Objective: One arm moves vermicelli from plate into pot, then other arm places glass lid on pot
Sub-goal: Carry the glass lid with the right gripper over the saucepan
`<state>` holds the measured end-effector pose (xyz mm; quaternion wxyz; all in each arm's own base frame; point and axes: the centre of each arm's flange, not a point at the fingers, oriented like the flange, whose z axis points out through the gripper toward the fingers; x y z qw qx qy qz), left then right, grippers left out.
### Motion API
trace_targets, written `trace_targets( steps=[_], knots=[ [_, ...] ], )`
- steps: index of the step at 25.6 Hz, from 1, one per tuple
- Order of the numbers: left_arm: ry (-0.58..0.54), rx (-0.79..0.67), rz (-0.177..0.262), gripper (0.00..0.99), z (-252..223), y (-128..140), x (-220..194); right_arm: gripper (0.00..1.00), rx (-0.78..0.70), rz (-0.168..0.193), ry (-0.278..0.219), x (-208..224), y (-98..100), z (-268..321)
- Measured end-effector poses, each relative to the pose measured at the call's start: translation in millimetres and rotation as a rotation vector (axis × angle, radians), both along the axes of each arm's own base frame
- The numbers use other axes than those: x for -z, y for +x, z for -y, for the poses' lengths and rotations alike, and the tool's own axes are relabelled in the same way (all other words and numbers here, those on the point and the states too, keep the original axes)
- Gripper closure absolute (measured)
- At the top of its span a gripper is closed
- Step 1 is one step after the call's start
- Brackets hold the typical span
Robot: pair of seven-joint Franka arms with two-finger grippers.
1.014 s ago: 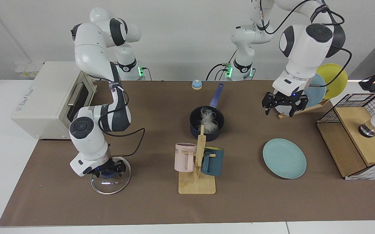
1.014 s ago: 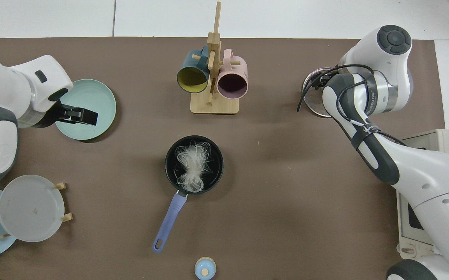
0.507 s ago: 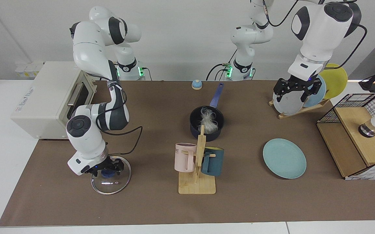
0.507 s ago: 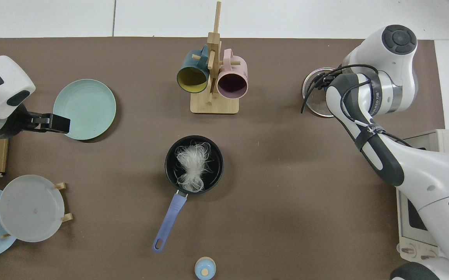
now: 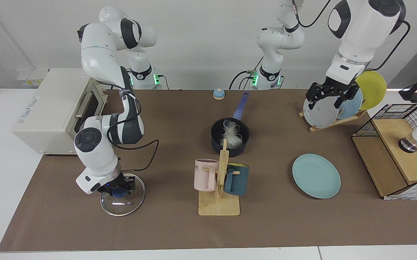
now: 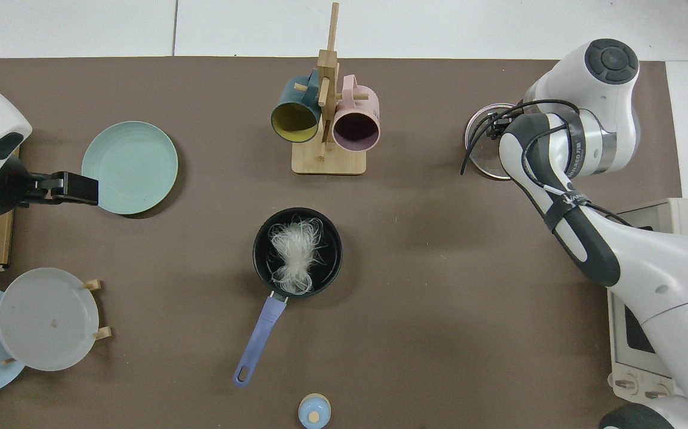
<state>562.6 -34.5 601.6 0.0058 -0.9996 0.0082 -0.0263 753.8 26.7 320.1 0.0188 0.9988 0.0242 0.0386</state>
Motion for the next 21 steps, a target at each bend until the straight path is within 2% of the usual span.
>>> trace_targets(
  steps=[6, 12, 16, 21],
  knots=[
    [0.0, -0.011, 0.001, 0.0, -6.2, 0.2, -1.1, 0.34, -0.001, 0.01, 0.0, -13.6, -0.8, -0.7],
    [0.0, -0.007, 0.001, 0.0, -4.1, 0.1, -1.2, 0.34, -0.023, 0.001, 0.007, -63.4, -12.1, -18.1],
    [0.0, -0.004, 0.001, 0.0, -2.4, 0.0, -1.3, 0.34, -0.025, -0.025, 0.039, -111.0, -32.3, -61.5],
    [0.0, -0.004, 0.001, 0.0, -2.5, 0.1, -1.3, 0.34, 0.054, -0.084, 0.082, -161.2, -74.8, -145.4]
  ],
)
